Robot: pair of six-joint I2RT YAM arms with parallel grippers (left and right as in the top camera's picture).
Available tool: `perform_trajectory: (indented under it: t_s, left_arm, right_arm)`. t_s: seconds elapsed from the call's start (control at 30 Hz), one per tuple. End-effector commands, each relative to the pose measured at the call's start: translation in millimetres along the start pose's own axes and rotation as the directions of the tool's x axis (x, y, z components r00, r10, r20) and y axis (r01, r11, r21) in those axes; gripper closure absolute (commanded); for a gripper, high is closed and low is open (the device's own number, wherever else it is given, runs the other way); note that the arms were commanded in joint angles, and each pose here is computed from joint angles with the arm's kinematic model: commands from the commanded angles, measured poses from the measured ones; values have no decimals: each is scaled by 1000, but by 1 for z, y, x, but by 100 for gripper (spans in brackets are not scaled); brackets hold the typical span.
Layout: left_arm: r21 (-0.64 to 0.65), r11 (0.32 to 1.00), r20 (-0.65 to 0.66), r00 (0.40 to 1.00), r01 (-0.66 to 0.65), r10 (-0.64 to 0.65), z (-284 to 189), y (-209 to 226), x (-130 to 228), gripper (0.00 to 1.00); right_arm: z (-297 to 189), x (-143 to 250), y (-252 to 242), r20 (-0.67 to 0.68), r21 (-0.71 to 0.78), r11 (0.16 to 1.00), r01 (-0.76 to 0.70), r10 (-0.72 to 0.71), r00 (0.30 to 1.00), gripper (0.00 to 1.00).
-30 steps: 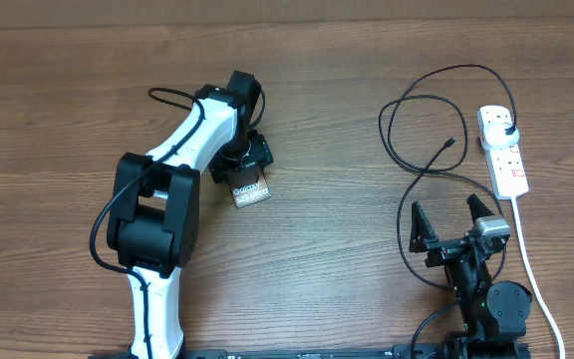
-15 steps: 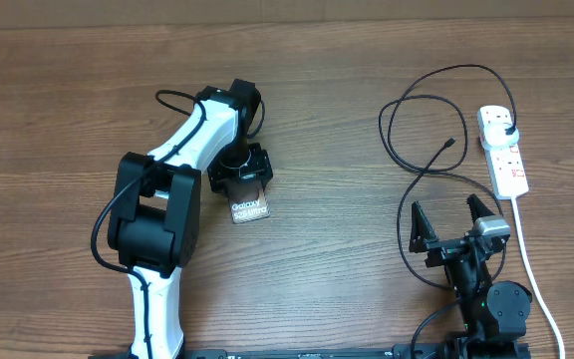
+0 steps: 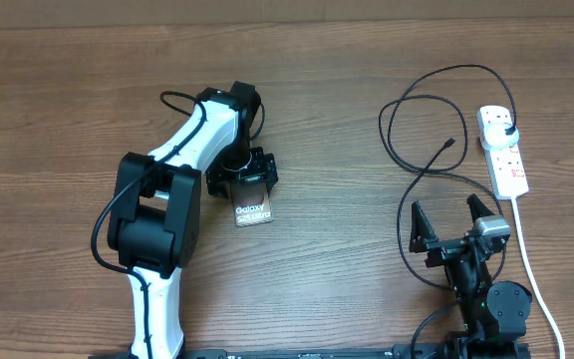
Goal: Plug charger to phone and switch on socket
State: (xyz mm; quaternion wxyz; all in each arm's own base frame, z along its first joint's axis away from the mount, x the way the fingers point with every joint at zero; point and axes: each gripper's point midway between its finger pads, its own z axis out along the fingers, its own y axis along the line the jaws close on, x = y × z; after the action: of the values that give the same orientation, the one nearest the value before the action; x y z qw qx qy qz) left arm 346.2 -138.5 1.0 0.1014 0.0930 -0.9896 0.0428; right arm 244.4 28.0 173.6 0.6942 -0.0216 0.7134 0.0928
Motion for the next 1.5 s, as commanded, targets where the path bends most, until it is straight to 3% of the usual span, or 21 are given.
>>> perform_trajectory:
  t_s: [0.0,0.3,0.93,1.13,1.37,1.47]
  left_arm:
    - [-12,999,37,999,-38,38,8,-2,-10,0]
    - [-106,994,100,994,-32,43,7,14,-22,0]
    - [-99,988,131,983,-116,129,6,9,-32,0]
    - [-77,997,137,990,-5,15,8,8,-31,0]
    - [-5,998,44,998,56,-55,21,1,-9,0]
    - [-4,998,47,997,69,-69,26,2,-9,10]
  right_arm:
    - [0,1,0,6,2,1000,2,-2,1000,0]
    - [0,1,0,6,2,1000,2,-2,1000,0]
    - [0,1,0,6,2,1000,2,-2,1000,0]
    - [0,1,0,6,2,1000,2,-2,1000,0]
    - [0,1,0,6,2,1000,2,-2,1000,0]
    - [0,1,0,6,2,1000,2,-2,1000,0]
